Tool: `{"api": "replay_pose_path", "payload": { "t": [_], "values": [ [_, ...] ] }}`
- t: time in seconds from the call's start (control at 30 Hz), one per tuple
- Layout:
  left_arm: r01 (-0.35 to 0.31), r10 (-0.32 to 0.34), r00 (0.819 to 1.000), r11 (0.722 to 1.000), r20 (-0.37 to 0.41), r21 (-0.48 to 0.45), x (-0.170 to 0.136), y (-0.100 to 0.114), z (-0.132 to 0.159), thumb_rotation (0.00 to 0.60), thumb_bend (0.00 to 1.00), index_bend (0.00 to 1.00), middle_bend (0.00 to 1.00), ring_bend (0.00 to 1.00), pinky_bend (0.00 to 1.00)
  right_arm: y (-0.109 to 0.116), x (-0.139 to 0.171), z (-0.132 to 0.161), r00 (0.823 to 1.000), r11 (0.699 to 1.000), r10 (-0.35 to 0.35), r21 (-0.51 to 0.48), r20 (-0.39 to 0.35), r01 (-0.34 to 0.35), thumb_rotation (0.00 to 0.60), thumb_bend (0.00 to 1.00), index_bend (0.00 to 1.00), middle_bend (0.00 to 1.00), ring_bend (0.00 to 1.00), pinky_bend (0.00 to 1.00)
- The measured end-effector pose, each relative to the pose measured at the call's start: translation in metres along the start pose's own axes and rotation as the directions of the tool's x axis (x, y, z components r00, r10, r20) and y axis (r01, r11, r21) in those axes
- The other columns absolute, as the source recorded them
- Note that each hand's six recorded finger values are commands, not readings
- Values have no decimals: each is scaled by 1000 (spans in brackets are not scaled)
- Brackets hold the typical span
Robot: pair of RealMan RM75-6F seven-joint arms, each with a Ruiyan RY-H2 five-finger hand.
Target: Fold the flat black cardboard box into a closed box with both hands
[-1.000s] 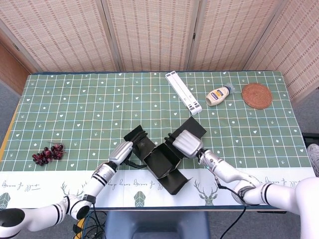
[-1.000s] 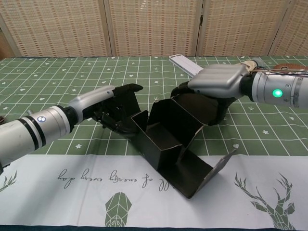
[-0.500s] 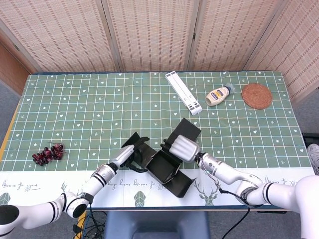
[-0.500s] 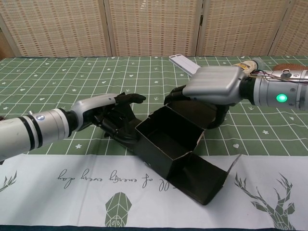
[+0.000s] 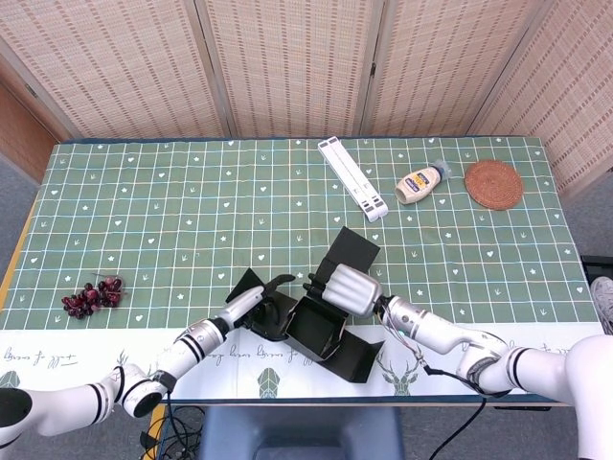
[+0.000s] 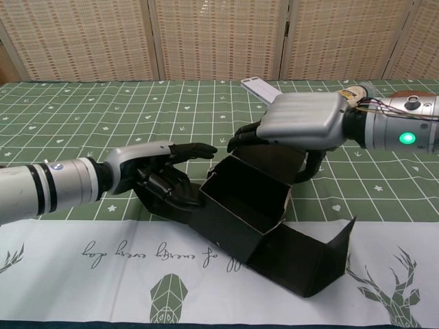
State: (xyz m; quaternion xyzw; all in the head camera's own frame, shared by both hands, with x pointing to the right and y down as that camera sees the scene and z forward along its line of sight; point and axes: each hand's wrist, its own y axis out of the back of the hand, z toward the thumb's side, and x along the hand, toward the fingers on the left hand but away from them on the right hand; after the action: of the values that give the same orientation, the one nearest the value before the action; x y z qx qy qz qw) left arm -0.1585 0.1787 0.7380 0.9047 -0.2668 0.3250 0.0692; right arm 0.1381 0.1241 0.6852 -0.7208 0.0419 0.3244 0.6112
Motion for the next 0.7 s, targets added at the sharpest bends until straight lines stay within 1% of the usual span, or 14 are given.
{"api": "replay_pose_path", "payload": {
  "t": [0.2, 0.3, 0.57, 0.7],
  "values": [
    [53, -53, 999, 998, -7, -14, 0, -5, 0, 600, 94, 21, 0, 500, 761, 2, 1, 4, 999, 1000, -18, 16, -28, 19, 600, 333, 401, 398, 826, 1000],
    [68, -69, 998, 997, -13, -23, 0, -7, -1, 600, 94, 35, 0, 502, 761, 5, 0, 5, 999, 999, -32, 21, -43, 33, 600, 333, 403, 398, 827, 1000],
    [95, -96, 995, 995, -24, -31, -1, -9, -4, 600, 95, 62, 27, 503, 762, 12, 2, 10, 996, 998, -55, 37, -69, 57, 600, 333, 404, 399, 826, 1000],
    [104, -106, 994, 993, -22, -56, -2, -11, -3, 600, 94, 81, 48, 505, 762, 13, 1, 9, 996, 997, -62, 42, -71, 66, 600, 333, 404, 400, 826, 1000]
  ]
}}
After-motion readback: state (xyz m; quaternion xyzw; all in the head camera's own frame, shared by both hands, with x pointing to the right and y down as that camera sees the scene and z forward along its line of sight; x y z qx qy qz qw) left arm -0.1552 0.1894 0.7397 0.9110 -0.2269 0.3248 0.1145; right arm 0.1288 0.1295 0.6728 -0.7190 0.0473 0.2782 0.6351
